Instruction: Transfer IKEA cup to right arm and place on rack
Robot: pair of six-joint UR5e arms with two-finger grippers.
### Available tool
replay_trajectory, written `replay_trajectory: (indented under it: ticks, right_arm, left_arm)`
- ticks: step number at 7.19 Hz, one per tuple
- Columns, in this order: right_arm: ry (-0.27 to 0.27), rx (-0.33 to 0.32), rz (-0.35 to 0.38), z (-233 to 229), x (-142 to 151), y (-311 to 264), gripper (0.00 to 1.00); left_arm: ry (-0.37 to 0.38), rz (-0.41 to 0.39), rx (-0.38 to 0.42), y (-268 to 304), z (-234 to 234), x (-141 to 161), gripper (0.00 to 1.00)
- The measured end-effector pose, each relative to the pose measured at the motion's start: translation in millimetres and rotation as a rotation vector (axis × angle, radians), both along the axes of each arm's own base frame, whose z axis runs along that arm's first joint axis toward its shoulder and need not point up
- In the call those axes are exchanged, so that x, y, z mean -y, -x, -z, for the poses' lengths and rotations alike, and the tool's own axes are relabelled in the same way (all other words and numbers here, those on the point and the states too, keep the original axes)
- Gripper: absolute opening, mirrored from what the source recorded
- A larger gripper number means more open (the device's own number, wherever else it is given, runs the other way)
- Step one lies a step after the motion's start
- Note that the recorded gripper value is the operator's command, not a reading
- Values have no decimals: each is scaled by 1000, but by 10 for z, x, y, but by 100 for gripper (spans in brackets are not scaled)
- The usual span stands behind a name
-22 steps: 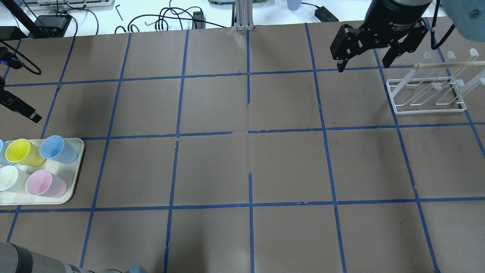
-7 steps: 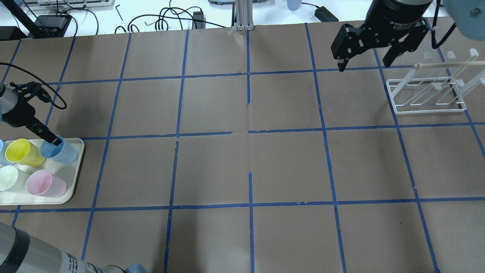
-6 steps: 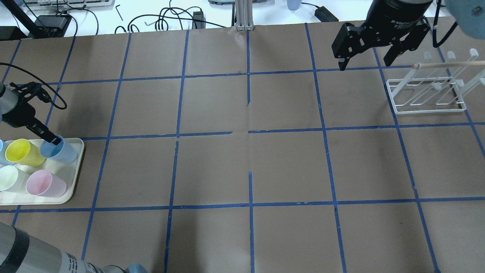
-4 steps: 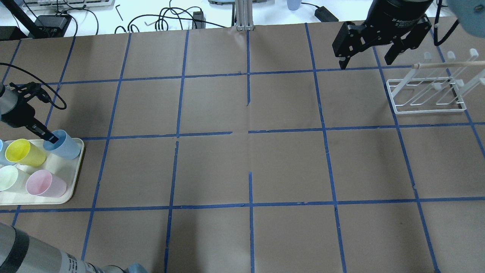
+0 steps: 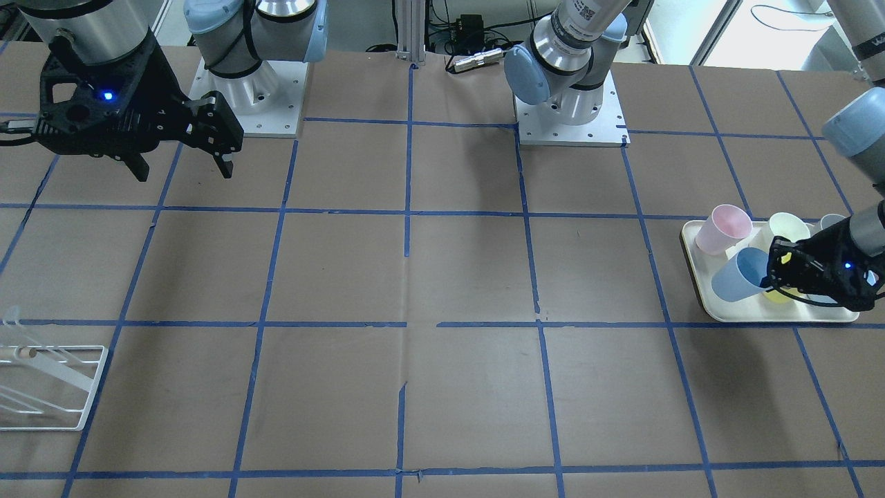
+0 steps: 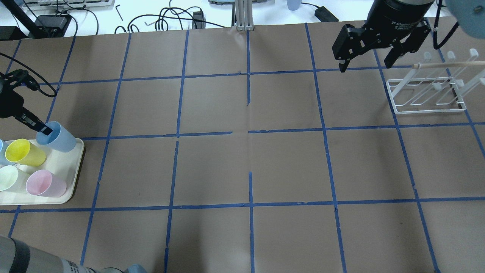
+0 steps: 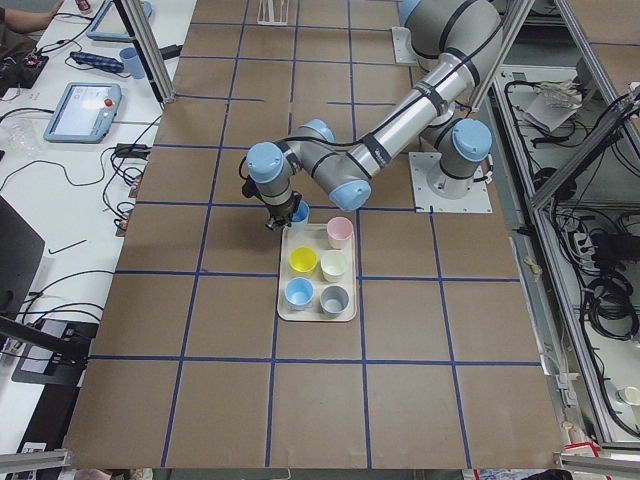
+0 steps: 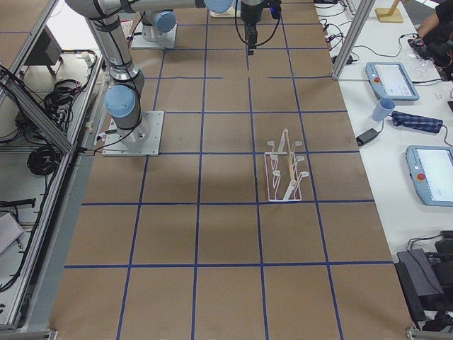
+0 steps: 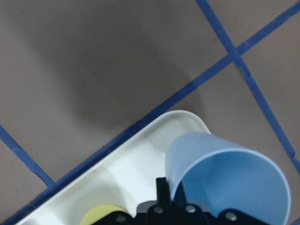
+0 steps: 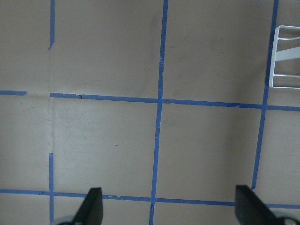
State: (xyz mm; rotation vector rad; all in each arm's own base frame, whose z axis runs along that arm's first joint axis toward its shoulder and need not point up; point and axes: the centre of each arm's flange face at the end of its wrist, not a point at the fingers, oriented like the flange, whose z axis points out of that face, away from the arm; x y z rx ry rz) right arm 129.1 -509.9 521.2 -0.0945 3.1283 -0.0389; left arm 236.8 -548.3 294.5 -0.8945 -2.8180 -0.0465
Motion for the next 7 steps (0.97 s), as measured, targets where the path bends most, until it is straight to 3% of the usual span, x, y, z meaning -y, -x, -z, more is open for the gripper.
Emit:
replay_trajectory:
  ticks: [2,4,6,7]
  right_arm:
    - [-8,3,-2,40,6,-1,100]
    - [-9,22,-3,45,24,6,100]
    - [-12,91,40,6,72,189,100]
    - [-33,161,87,9,88,363,100]
  left_arm:
    - [29,-106,-236,488,-353,92,0]
    - [-13,-284,-472,1475,-621,241,0]
    - [-99,-427,-713,2359,-737,262,0]
    - [-142,-486,-859,2643,-675,186,0]
